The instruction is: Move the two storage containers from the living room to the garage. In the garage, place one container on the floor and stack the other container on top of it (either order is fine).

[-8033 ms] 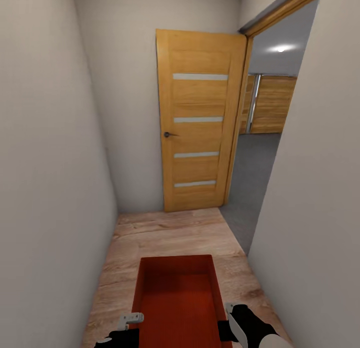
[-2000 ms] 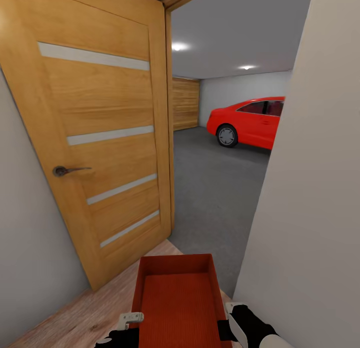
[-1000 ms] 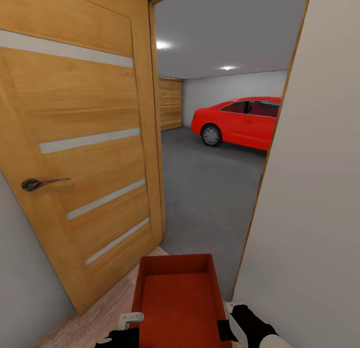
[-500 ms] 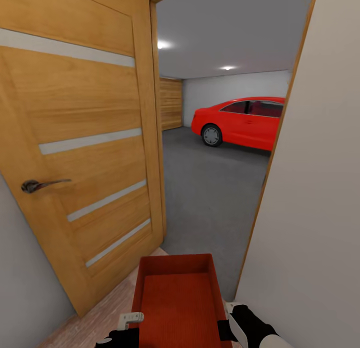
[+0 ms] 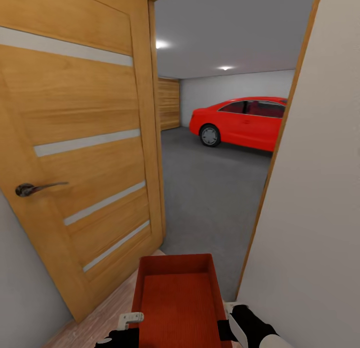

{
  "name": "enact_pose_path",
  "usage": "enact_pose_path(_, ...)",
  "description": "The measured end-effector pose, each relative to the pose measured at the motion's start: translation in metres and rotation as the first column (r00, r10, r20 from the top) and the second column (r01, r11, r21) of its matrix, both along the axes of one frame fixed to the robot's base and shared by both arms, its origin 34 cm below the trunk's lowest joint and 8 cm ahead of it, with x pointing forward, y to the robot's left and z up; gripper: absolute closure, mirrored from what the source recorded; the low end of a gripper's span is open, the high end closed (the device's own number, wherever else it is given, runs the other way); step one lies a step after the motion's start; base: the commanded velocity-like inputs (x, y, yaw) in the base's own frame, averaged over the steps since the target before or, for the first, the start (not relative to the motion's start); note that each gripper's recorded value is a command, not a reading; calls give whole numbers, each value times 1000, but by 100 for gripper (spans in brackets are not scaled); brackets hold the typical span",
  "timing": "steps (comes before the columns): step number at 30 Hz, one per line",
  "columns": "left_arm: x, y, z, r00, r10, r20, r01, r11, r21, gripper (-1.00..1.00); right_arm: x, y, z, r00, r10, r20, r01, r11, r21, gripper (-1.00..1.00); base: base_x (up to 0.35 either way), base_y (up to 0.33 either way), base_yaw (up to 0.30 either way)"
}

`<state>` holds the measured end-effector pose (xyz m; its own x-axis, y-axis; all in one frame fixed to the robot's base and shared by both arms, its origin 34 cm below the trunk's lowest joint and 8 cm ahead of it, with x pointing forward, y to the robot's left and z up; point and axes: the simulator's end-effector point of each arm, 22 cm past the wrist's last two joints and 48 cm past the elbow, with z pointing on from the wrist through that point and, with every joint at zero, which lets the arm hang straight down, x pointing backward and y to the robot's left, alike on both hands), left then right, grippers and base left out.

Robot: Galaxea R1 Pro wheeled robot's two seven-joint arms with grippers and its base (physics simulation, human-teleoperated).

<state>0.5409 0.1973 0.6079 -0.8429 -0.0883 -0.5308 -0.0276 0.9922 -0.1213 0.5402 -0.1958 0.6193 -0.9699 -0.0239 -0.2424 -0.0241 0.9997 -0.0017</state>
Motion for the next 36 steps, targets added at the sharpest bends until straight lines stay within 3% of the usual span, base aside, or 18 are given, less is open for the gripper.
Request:
enact_pose_path(22, 0, 0, 0, 1000, 0, 0, 0, 1000, 0, 100, 0, 0, 0, 1000, 0, 0, 0, 1000, 0, 100, 77, 50, -61)
enact_pose_path(36, 0, 0, 0, 1000, 0, 0, 0, 1000, 0, 100, 0, 0, 0, 1000, 0, 0, 0, 1000, 0, 100, 99, 94, -139)
